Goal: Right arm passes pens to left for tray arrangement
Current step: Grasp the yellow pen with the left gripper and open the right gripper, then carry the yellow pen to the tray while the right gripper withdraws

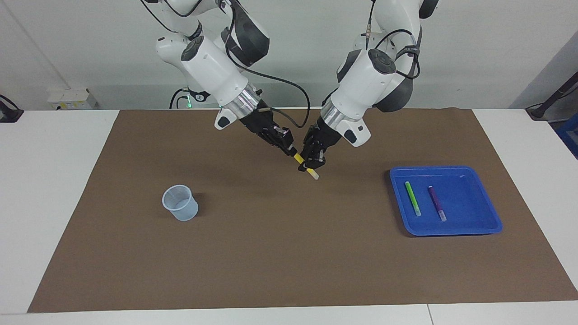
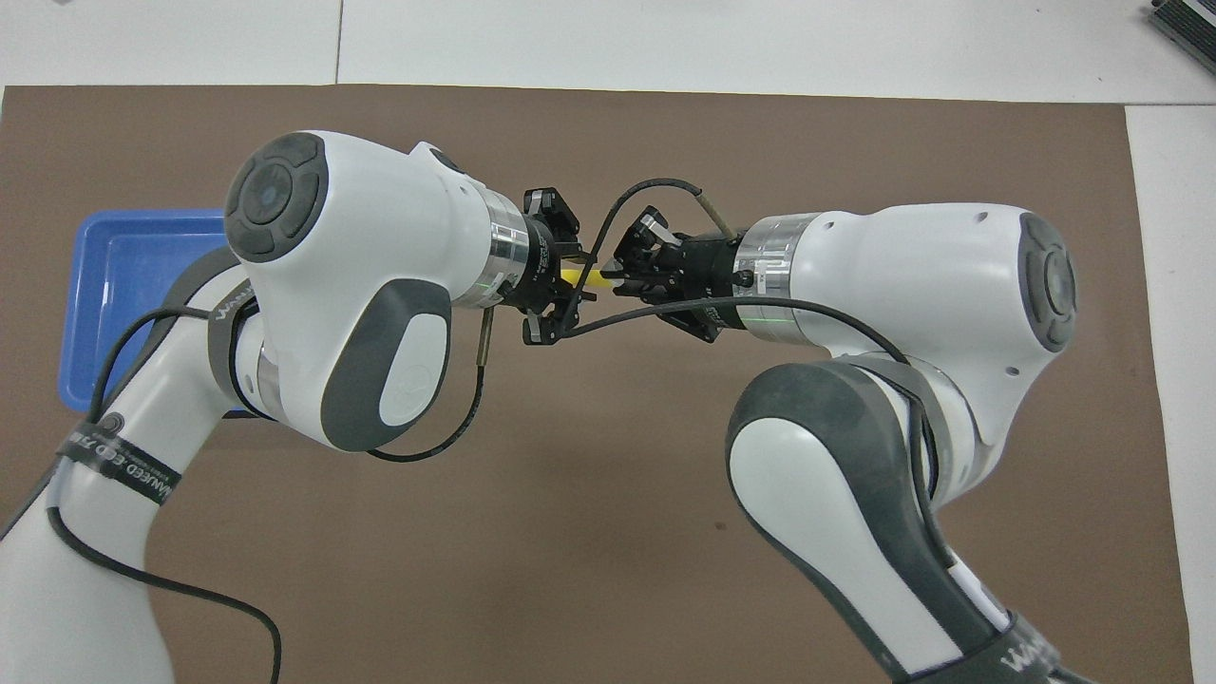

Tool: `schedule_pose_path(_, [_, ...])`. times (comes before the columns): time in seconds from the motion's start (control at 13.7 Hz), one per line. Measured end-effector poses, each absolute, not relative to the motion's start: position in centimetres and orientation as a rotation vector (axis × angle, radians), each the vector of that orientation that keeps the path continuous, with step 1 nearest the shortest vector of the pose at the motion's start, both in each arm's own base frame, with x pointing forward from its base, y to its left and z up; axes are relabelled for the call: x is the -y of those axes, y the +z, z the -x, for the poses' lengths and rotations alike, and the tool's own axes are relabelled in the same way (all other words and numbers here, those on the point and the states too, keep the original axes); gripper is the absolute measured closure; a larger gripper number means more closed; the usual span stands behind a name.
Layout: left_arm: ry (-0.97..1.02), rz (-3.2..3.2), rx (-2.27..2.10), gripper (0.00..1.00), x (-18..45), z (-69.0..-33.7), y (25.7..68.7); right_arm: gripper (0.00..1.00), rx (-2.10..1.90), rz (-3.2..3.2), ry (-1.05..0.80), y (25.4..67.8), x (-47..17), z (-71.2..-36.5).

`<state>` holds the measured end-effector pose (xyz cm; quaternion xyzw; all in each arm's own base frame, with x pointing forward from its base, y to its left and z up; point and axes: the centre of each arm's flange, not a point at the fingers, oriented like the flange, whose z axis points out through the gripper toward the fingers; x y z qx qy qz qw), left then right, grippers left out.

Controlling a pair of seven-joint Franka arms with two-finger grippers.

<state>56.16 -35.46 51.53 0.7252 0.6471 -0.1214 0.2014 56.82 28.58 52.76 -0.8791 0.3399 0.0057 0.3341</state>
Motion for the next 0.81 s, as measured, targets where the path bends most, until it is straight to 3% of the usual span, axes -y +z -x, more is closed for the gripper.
schedule_pose_path(0.07, [-0.337,-2.046,-1.792,0.82,35.44,-56.05,51.54,0.81,-0.891,2.290,0.006,52.76,-28.48,-56.93])
schedule_pose_path(0.51, [-0.331,-2.056,-1.778,0.82,35.37,-56.03,51.59,0.81,-0.889,2.290,0.006,52.80,-28.57,-56.88])
schedule_pose_path(0.66, [-0.324,-2.094,-1.742,0.82,35.32,-55.92,51.69,0.63,-0.890,2.291,0.007,52.76,-28.52,-56.90])
schedule_pose_path(0.81, [-0.320,-2.167,-1.676,0.82,35.18,-55.63,52.08,0.38,-0.885,2.315,-0.012,52.76,-27.96,-57.11])
